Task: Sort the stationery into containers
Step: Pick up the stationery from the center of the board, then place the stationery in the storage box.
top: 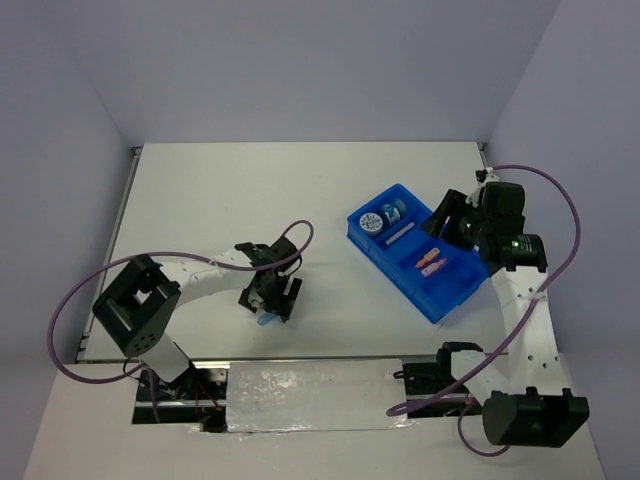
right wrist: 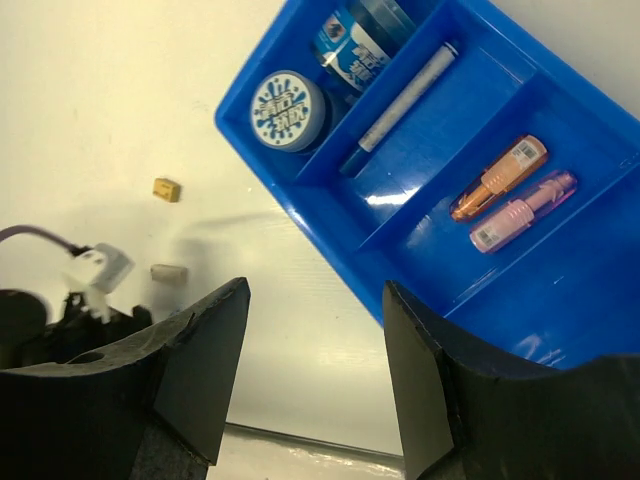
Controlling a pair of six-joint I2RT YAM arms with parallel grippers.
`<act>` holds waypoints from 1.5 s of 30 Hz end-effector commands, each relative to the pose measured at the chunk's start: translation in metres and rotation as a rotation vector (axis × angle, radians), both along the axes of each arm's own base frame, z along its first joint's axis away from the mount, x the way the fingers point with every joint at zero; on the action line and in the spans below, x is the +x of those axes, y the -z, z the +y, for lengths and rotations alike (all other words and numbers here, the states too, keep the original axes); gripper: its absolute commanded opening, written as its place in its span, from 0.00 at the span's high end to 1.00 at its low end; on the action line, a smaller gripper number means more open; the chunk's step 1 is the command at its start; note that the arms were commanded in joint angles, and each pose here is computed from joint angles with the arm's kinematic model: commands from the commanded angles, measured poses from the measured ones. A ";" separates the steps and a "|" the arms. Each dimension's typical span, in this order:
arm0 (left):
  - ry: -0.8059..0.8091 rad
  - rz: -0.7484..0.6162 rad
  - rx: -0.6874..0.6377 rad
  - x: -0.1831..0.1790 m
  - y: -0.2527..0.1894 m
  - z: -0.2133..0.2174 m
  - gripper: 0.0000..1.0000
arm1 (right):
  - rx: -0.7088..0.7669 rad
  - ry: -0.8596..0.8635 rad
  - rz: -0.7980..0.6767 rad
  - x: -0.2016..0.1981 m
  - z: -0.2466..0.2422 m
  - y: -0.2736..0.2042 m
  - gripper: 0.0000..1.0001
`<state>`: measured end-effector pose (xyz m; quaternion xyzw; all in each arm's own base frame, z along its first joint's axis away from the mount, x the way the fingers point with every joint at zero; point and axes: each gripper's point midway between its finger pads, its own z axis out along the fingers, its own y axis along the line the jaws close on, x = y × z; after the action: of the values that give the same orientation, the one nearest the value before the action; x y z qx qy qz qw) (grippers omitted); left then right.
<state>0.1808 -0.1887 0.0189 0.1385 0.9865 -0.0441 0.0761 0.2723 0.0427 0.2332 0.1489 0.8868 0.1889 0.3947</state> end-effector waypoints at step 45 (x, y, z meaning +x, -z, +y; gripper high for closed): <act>0.238 -0.631 -0.665 0.001 -0.187 -0.162 1.00 | 0.323 -0.351 0.194 -0.078 0.213 0.037 0.37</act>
<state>0.1655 -0.3354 0.1527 0.2363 0.8649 -0.2825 0.3411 0.1849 0.2646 0.1916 0.0637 0.8859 0.4085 0.2102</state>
